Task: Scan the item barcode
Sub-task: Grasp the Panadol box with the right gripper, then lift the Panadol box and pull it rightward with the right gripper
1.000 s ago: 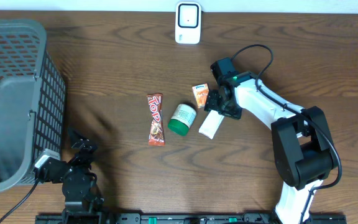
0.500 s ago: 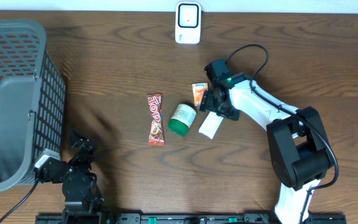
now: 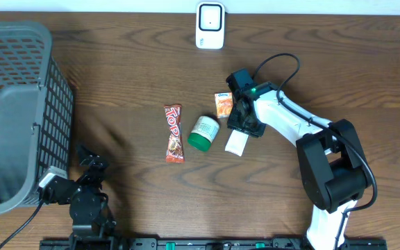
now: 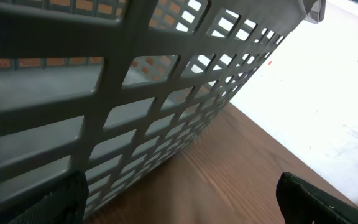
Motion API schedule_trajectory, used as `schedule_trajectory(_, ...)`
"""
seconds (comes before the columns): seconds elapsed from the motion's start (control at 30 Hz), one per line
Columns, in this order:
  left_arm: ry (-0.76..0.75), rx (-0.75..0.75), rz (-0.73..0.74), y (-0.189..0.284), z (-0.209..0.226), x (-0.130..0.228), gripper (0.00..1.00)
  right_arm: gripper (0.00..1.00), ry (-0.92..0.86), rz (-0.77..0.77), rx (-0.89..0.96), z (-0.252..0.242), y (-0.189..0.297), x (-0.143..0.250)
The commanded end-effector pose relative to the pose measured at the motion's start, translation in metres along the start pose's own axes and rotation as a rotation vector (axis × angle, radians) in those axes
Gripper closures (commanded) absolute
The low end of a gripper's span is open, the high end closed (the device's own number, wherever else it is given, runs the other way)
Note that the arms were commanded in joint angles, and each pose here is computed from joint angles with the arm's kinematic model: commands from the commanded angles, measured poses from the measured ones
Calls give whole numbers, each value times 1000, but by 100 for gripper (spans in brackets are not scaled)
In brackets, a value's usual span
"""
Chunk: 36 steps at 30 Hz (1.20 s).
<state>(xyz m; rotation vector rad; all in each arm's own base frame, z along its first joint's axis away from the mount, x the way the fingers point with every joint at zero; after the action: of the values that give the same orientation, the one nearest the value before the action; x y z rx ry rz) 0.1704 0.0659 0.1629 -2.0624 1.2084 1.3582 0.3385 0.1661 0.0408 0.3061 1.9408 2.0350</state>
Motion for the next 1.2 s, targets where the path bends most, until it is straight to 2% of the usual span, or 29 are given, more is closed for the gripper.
schedule_trajectory(0.0, -21, -34, 11, -1, 7, 7, 3, 55, -22, 256, 63, -18, -57, 50)
schedule_trajectory(0.1, -20, -34, 11, -1, 7, 7, 3, 59, -32, 297, 22, -13, -55, 54)
schedule_trajectory(0.27, -20, -34, 11, -1, 7, 7, 3, 60, -72, 399, -85, -3, -49, 57)
schedule_trajectory(0.37, -20, -34, 12, -1, 7, 7, 3, 65, -127, 436, -109, -3, -46, 56)
schedule_trajectory(0.9, -21, -34, 11, -1, 7, 7, 3, 76, -402, 532, 19, -43, -39, 48)
schedule_trajectory(1.17, -21, -34, 11, -1, 7, 7, 3, 80, -607, 477, 87, -66, -41, 28)
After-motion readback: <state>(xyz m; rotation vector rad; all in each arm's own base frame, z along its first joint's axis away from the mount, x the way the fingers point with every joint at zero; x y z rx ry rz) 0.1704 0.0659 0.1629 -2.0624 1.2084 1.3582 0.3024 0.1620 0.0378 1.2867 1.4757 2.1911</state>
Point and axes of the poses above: each gripper's point midway between its finger pads, its own y axis back along the fingers, its own z axis along the line the jaws close on, x = y × z, the point moved 5 cm from there along y, back along the fingers
